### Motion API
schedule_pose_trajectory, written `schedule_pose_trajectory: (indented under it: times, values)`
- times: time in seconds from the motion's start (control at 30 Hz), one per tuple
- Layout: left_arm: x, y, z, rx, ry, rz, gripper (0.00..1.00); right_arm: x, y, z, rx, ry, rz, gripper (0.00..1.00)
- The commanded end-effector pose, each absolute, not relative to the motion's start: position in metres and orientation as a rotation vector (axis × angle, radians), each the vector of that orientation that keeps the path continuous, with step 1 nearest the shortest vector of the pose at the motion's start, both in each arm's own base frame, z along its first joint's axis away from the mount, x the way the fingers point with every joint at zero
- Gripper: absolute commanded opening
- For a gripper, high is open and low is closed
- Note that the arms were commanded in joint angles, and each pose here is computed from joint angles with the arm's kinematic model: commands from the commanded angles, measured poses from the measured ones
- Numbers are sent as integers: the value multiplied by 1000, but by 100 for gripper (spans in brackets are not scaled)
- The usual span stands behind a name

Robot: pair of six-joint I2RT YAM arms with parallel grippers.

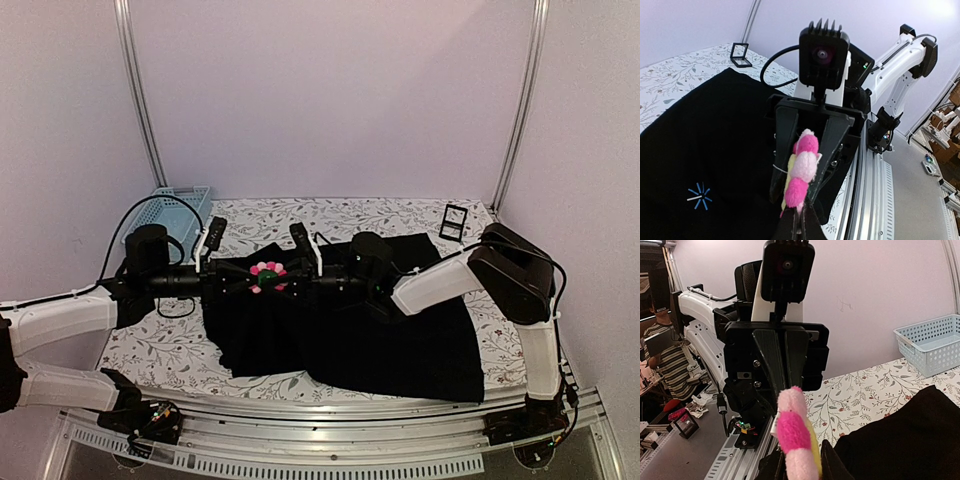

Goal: Pin the brooch onto the clothing
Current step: Pin the flattened clothing at the center of the board.

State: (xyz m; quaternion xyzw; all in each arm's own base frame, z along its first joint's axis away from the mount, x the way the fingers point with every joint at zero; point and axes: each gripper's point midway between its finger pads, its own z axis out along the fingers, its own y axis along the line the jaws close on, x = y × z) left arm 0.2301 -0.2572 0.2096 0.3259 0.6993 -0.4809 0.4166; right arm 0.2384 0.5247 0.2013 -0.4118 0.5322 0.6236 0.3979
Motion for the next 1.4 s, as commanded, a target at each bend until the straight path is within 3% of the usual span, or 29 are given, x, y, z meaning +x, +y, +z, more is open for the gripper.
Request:
schedule_pose_trajectory:
  times: [0.0,0.2,0.37,0.43,1.37]
  values:
    - [217,-264,215,875,1706,-1250,0,257,526,211,-976,1372,1539,22]
    - [221,-263,214,843,1732,-1255,0,257,523,206,-971,1400,1543,27]
    - [224,-261,213,807,1753,-1260,0,251,518,207,-991,1379,1545,40]
    - [225,-261,214,800,1753,-1266,0,250,518,207,-997,1376,1541,41]
    - [215,-273,213,905,1734,-1233,0,277,524,199,-910,1505,1464,12]
